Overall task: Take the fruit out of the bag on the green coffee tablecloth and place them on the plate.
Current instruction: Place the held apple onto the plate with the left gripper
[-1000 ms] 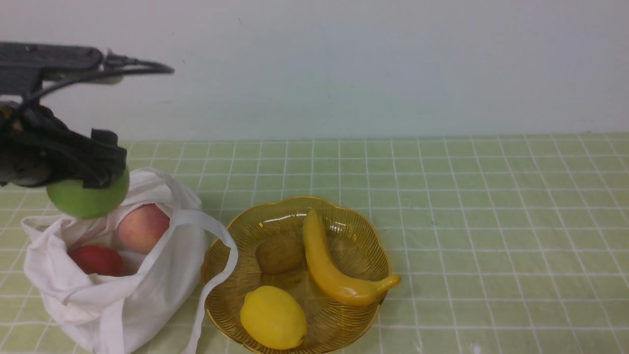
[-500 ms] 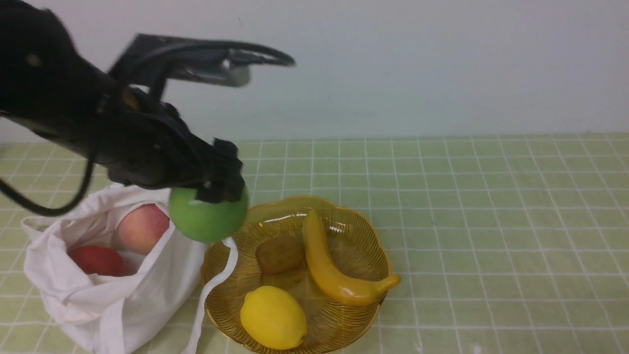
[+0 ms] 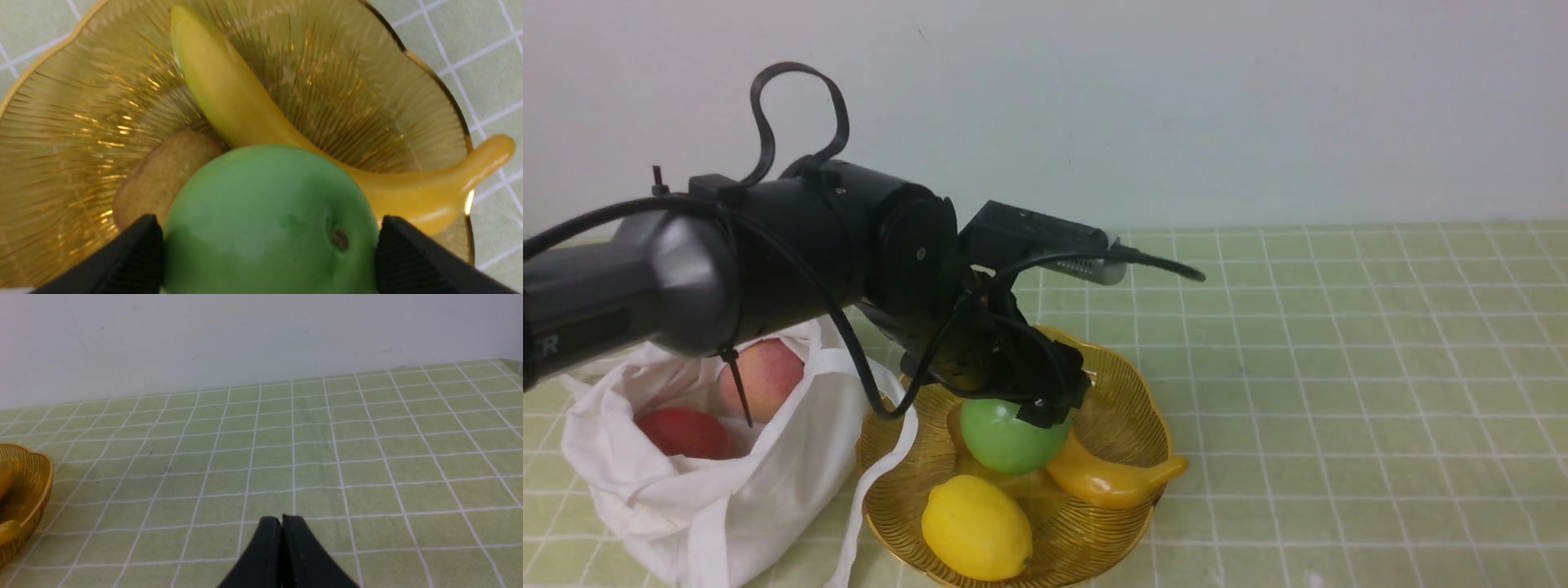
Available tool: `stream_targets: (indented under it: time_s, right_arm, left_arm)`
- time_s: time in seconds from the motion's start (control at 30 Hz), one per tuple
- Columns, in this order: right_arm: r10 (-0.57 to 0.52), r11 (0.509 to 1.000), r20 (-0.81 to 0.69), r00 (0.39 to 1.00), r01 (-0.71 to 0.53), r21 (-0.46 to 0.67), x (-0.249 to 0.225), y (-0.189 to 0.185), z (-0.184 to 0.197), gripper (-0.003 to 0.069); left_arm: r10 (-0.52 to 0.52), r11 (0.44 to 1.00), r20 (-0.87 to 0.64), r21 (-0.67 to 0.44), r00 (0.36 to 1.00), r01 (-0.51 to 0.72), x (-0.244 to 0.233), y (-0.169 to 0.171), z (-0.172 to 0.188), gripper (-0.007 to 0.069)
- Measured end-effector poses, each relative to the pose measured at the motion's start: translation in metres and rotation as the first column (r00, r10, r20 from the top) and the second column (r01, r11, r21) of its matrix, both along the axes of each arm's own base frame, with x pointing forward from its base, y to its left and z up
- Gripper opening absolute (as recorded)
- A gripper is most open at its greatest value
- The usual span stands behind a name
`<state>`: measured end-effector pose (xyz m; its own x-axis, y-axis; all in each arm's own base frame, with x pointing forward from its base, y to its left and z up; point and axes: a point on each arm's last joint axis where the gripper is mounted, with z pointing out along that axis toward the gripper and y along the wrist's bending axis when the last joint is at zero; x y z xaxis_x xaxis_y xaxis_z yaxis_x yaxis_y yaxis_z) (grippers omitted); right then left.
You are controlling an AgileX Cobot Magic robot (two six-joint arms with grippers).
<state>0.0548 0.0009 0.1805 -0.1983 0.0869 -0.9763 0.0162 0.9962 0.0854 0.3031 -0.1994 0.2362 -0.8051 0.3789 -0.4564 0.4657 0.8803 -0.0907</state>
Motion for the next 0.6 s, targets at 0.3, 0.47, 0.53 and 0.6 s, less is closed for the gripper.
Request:
stream_targets:
  time_s: [0.3,0.47,0.53,0.6]
  right_arm:
    - [0.0,1.0,0.0,1.0,0.0,0.0,0.0,0.0,0.0,-0.0015]
    - [0.0,1.0,0.0,1.0,0.0,0.0,0.0,0.0,0.0,-0.0015]
    - [0.0,1.0,0.0,1.0,0.0,0.0,0.0,0.0,0.0,-0.0015]
    - [0.0,1.0,0.0,1.0,0.0,0.0,0.0,0.0,0.0,-0.0015]
  left_arm:
    - [-0.007,1.0,0.029,-0.001,1.0,0.007,0.002,0.0,0.001,0.0666]
    - [-0.025,0.999,0.054,0.026,0.998,0.024,0.003,0.002,0.003,0.0683]
    - [-0.031,0.999,0.074,0.029,0.997,0.029,0.002,0.003,0.009,0.0684]
    - [-0.03,0.999,0.097,0.016,0.995,0.028,-0.001,0.005,0.019,0.0685]
